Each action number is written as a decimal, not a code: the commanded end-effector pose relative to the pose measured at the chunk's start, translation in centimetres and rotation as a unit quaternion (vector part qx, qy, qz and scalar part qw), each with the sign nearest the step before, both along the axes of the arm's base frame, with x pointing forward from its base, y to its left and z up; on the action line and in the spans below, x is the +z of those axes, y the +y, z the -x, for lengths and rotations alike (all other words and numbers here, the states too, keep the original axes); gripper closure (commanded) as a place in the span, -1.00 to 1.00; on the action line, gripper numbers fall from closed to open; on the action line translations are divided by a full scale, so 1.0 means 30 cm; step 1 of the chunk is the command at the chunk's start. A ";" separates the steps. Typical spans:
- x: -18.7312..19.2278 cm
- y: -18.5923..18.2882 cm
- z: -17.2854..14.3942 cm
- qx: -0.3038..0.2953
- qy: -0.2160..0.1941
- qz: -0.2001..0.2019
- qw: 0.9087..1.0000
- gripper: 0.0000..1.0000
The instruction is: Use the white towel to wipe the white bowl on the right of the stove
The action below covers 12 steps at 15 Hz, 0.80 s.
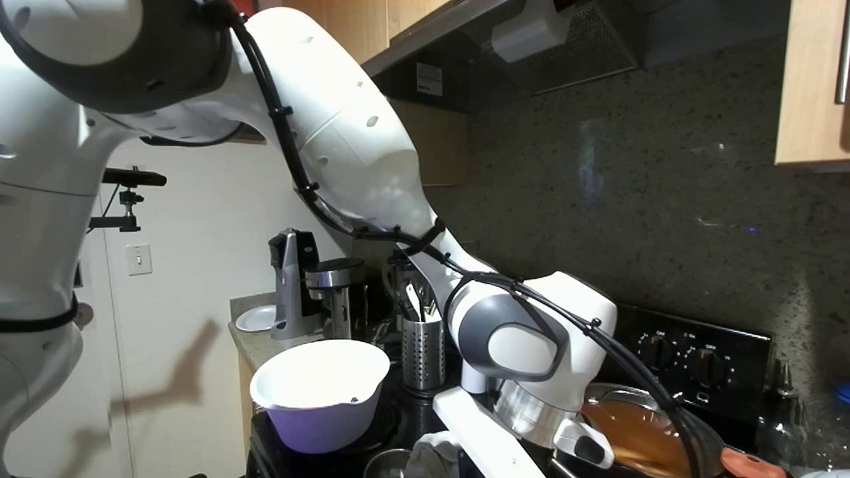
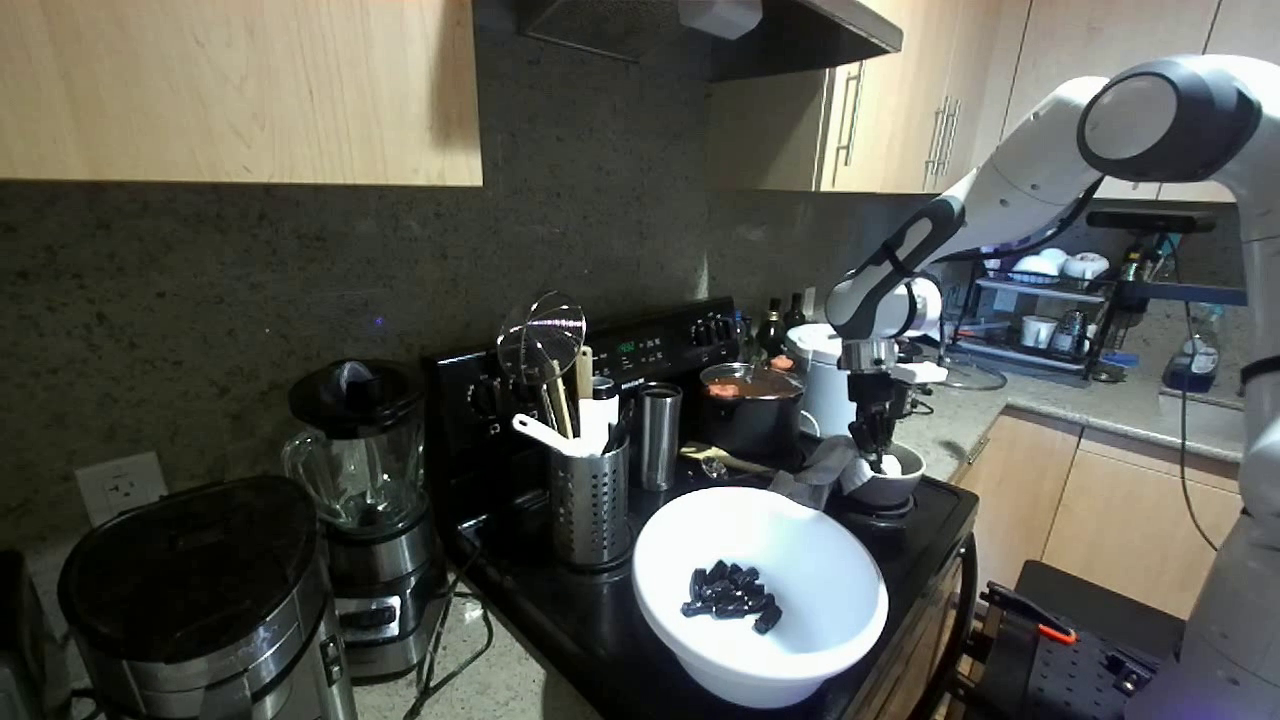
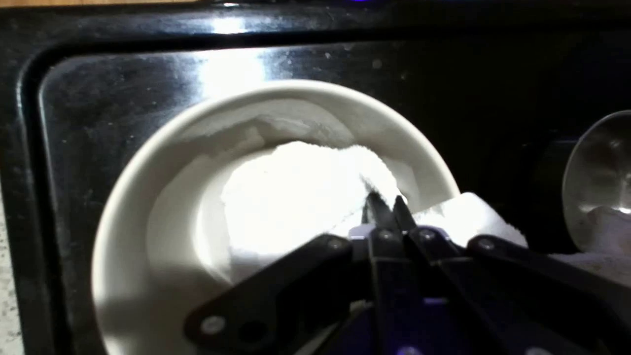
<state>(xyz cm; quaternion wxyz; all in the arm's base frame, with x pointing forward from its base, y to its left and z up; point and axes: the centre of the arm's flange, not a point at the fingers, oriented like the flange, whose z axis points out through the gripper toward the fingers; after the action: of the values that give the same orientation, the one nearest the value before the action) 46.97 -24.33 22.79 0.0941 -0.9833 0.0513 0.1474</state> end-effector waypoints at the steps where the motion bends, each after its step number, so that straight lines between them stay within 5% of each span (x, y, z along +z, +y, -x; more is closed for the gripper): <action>1: 0.028 0.010 -0.006 -0.007 -0.036 0.013 0.999 0.99; 8: 0.077 -0.074 -0.090 -0.006 -0.138 0.088 0.987 0.99; 12: 0.087 -0.119 -0.084 0.021 -0.141 0.124 0.982 0.99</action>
<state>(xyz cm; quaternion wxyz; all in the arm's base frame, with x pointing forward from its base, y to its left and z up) 49.85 -27.15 24.93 0.0044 -0.9988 0.0462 0.0145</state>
